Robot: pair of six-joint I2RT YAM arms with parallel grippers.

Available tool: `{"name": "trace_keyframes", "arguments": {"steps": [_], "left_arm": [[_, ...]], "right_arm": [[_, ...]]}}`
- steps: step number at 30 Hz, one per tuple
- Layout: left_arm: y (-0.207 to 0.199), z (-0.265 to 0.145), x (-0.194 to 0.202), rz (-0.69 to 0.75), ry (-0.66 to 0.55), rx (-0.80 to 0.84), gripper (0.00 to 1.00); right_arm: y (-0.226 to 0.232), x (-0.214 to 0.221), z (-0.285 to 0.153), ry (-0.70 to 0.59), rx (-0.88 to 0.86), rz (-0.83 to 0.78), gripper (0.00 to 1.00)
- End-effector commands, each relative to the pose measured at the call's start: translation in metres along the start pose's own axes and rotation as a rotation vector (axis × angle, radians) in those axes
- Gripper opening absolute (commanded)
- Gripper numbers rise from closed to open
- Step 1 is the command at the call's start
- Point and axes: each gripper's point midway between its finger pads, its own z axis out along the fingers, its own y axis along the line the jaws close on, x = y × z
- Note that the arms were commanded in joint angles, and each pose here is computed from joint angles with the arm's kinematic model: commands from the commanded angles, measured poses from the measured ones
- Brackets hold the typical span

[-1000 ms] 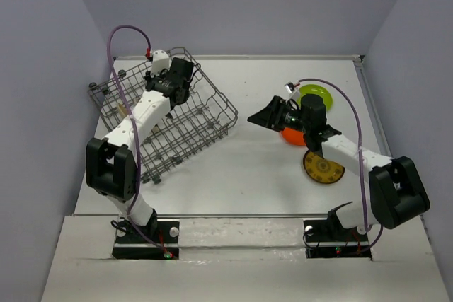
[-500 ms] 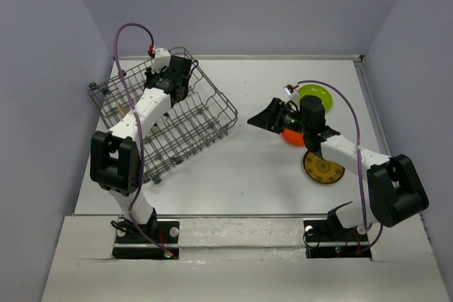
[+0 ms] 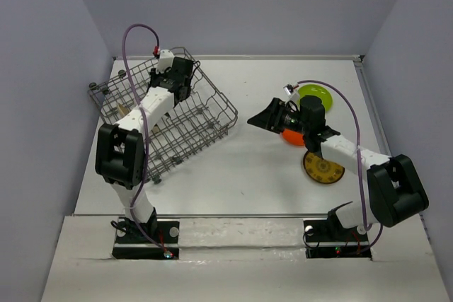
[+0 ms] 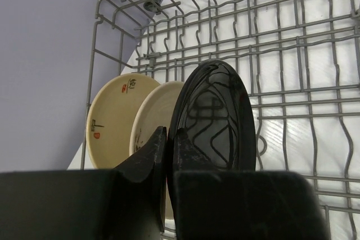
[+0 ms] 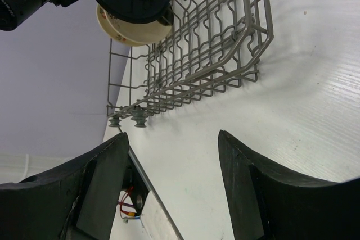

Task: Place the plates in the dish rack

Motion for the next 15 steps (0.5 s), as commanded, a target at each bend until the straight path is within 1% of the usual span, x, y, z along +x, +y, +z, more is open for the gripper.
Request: {"name": "trace_keyframes", "arguments": {"steps": [1, 7, 15], "left_arm": [[0.010, 0.005, -0.002, -0.016, -0.020, -0.056, 0.05], [0.018, 0.005, 0.000, -0.023, -0.022, -0.055, 0.05], [0.001, 0.013, 0.015, 0.006, 0.000, -0.014, 0.05]], "right_arm": [[0.009, -0.001, -0.001, -0.015, -0.043, -0.048, 0.70], [0.007, 0.000, 0.001, -0.010, -0.042, -0.044, 0.70], [0.009, 0.000, 0.000, -0.012, -0.051, -0.046, 0.70]]}}
